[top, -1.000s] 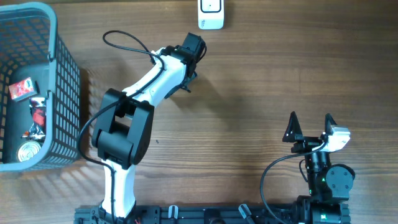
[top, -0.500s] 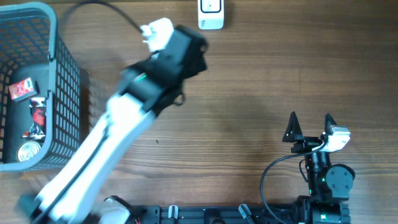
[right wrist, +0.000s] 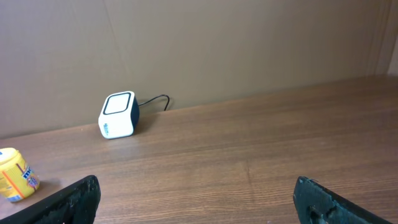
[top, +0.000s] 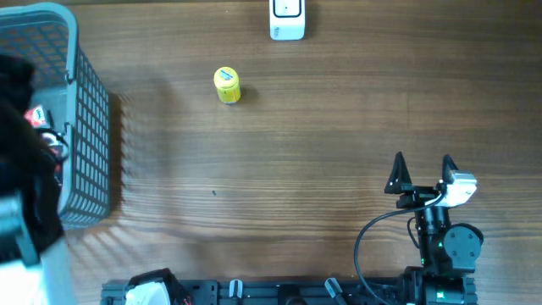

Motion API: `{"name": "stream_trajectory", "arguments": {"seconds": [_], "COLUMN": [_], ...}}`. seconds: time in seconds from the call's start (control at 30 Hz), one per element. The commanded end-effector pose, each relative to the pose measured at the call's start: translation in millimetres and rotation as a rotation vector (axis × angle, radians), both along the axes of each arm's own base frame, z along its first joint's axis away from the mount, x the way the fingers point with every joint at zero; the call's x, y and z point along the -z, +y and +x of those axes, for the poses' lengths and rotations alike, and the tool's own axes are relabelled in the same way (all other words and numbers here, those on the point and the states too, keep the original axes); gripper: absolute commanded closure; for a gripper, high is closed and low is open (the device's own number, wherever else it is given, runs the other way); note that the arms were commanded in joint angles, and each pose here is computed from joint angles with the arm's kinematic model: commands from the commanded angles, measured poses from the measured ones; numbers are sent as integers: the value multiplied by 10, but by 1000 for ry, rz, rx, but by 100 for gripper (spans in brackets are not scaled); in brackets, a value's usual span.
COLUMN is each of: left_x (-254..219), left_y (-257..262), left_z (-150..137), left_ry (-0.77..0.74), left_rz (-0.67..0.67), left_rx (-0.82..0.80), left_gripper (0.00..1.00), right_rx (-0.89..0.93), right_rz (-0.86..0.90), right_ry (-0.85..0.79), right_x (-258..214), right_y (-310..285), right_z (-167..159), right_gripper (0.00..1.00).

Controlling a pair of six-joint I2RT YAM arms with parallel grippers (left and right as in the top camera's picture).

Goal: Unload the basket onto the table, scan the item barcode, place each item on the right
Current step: 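Return the left gripper to the basket and grasp the red-white box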

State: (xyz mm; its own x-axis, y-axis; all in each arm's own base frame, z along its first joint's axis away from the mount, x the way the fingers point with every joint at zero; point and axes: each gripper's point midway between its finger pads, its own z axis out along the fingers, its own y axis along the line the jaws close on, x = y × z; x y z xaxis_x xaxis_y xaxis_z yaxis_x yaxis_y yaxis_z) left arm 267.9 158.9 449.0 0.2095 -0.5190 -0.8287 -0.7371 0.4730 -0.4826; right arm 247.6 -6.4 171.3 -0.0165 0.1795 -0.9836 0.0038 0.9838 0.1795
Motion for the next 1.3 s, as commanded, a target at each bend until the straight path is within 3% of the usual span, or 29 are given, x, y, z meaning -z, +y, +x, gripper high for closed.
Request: {"name": "stream_trajectory", "arguments": {"seconds": [0.0,0.23,0.5,0.87,1.27], "left_x": [747,2046,2983,3600,4099], "left_y": [420,910,1206,1582,1758], "left_z": [413,812,997,958,1217], "left_ry": [210,516,640,670,619], "left_rz": [-127,-309,-417,-478,-473], "left_rx": [-4,-56,-128,-211,-223], "left_gripper": [0,0,0,0,0], "right_rx": [-5,-5,-5,-5,-5], "right_rz": [7,7,6,7,6], "right_ry": [0,0,0,0,0], "right_x": [2,2,2,2,2], "right_y": [12,13,12,13,12], "right_z": [2,2,2,2,2], "right_gripper": [0,0,0,0,0]}}
